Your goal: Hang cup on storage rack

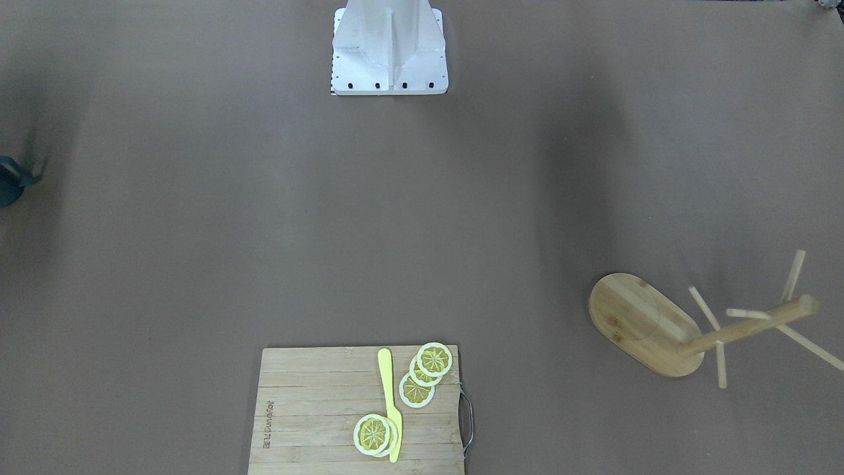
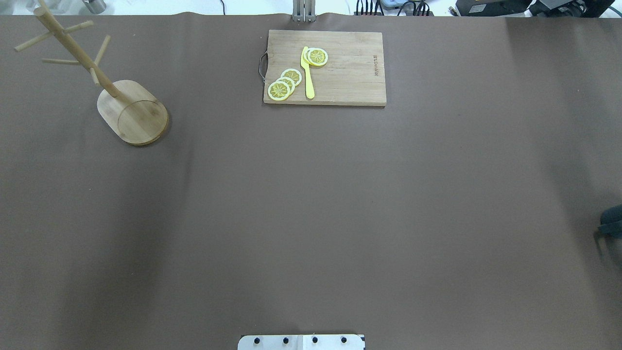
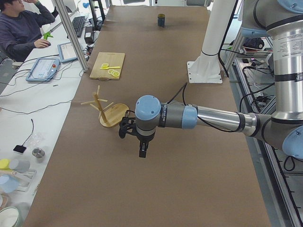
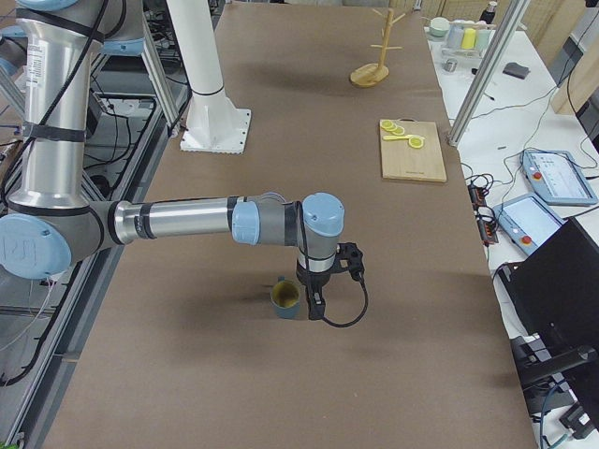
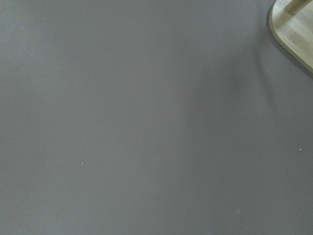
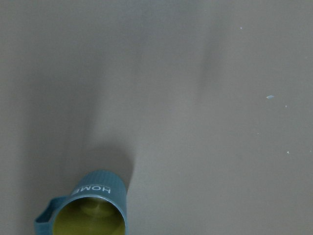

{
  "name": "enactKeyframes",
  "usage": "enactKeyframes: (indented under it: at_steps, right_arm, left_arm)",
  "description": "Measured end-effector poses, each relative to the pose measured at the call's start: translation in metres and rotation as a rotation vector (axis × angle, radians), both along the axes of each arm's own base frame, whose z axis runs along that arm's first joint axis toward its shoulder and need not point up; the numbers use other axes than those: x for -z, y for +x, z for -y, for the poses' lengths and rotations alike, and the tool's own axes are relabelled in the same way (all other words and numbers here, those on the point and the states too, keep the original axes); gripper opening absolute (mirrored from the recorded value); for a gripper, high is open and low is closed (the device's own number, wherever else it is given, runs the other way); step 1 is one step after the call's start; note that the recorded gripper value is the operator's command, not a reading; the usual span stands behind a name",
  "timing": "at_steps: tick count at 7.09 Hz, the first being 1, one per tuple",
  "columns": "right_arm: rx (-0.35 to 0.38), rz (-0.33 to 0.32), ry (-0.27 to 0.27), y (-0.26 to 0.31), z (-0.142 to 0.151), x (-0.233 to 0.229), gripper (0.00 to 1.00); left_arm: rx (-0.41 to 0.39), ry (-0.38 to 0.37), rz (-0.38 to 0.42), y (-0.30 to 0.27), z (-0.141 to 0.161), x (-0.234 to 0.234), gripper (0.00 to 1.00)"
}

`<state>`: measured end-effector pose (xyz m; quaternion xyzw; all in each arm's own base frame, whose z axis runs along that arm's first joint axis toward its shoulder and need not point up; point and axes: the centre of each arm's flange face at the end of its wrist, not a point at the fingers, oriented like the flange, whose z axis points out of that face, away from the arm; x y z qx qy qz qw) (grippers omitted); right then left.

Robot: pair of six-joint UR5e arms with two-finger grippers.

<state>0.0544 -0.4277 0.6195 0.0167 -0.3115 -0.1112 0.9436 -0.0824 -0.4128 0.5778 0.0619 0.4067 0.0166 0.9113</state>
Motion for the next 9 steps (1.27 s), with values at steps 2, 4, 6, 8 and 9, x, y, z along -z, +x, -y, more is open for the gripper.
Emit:
enactKeyframes:
  at_steps: [2, 4, 6, 8, 9]
  right_arm:
    - [0.0, 0.0, 0.0, 0.0, 0.0, 0.0, 1.0]
    - [0.001, 0.011, 0.021, -0.001, 0.001, 0.011, 1.0]
    - [0.002, 0.022, 0.073, -0.002, 0.006, 0.032, 1.0]
    - [0.002, 0.026, 0.154, -0.002, 0.012, 0.047, 1.0]
    - [0.002, 0.031, 0.185, -0.003, 0.015, 0.052, 1.0]
  left_arm:
    - [0.0, 0.003, 0.004, 0.0, -0.001, 0.001, 0.99]
    - [-0.002, 0.015, 0.006, 0.0, -0.001, 0.005, 0.99]
    - [-0.002, 0.042, 0.009, 0.0, 0.002, 0.018, 0.99]
    - [0.002, 0.122, 0.009, 0.0, 0.009, 0.043, 0.99]
    - [0.004, 0.209, 0.016, -0.001, 0.019, 0.048, 0.99]
